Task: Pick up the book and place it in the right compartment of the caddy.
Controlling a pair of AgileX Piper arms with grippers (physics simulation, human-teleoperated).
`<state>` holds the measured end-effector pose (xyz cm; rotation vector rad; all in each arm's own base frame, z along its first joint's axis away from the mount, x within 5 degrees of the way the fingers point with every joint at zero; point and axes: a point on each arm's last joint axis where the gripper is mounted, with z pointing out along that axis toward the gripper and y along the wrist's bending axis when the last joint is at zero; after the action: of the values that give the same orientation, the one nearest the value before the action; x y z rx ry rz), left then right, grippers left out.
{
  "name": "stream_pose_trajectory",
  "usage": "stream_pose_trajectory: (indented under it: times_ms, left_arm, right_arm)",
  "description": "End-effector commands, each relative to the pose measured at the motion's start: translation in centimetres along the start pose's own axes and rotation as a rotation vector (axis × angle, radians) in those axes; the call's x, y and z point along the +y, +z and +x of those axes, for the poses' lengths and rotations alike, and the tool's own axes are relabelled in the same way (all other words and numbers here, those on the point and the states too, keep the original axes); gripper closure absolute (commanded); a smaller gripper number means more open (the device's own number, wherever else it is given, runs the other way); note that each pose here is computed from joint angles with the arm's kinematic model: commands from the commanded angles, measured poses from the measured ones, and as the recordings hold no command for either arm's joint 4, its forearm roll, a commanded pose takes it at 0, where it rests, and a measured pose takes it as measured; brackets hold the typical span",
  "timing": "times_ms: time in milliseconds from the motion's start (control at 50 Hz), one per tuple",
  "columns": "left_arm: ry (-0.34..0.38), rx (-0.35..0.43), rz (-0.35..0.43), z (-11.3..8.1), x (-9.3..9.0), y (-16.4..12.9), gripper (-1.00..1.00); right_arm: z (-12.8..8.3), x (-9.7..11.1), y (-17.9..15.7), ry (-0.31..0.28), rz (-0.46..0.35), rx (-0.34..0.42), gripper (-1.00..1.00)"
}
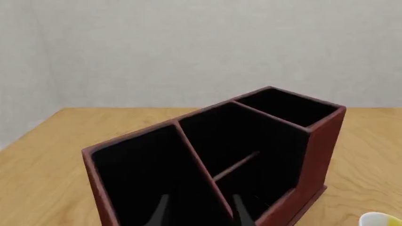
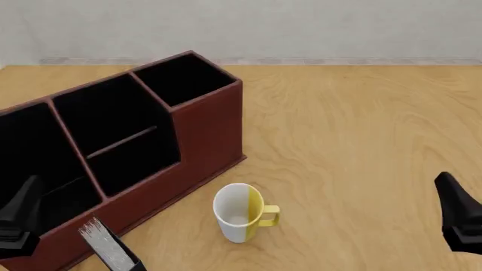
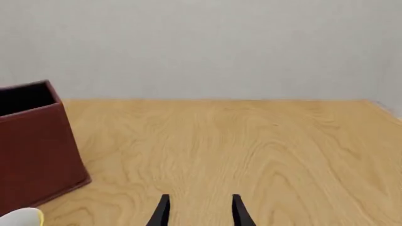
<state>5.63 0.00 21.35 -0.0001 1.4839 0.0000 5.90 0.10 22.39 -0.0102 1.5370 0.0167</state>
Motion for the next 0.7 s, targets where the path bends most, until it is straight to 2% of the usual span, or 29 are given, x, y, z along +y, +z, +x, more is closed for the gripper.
stream_pose_trajectory:
  times_ms: [20, 260, 340, 440, 460, 520, 600, 660, 700]
  left_arm:
    - [0.0, 0.001, 0.0, -0.1, 0.0, 0.0, -1.0]
    - [0.0, 0.001, 0.0, -0.1, 0.0, 0.0, -1.0]
    - [0.0, 0.001, 0.0, -0.1, 0.0, 0.0, -1.0]
    - [0.0, 0.001, 0.0, -0.1, 0.0, 0.0, -1.0]
    - [0.0, 0.001, 0.0, -0.1, 0.0, 0.0, -1.0]
    - [0.0, 0.001, 0.0, -0.1, 0.0, 0.0, -1.0]
    - [0.0, 0.001, 0.0, -0.1, 0.0, 0.0, -1.0]
    - [0.0, 0.001, 0.0, -0.1, 0.0, 0.0, -1.0]
    - [0.0, 0.001, 0.0, -0.1, 0.0, 0.0, -1.0]
  right_arm:
    - [1.0, 0.0, -0.3, -0.002, 0.005, -0.052, -1.0]
    - [1.1, 0.1, -0.3, -0.002, -0.015, -0.047, -1.0]
    - [0.6, 0.3, -0.4, -0.005, -0.048, -0.051, -1.0]
    - [-0.3, 0.4, -0.2, -0.057, -0.066, -0.035, -1.0]
    - [-0.5, 0.4, -0.2, -0.073, -0.071, -0.038, -1.0]
    - [-1.4, 0.5, 0.1, -0.053, -0.09, -0.027, -1.0]
    - [-2.7, 0.7, 0.9, -0.062, -0.106, -0.019, -1.0]
    - [-4.4, 1.0, 1.5, -0.065, -0.14, -0.01, -1.0]
    - [-5.4, 1.2, 1.7, -0.095, -0.163, -0.006, -1.0]
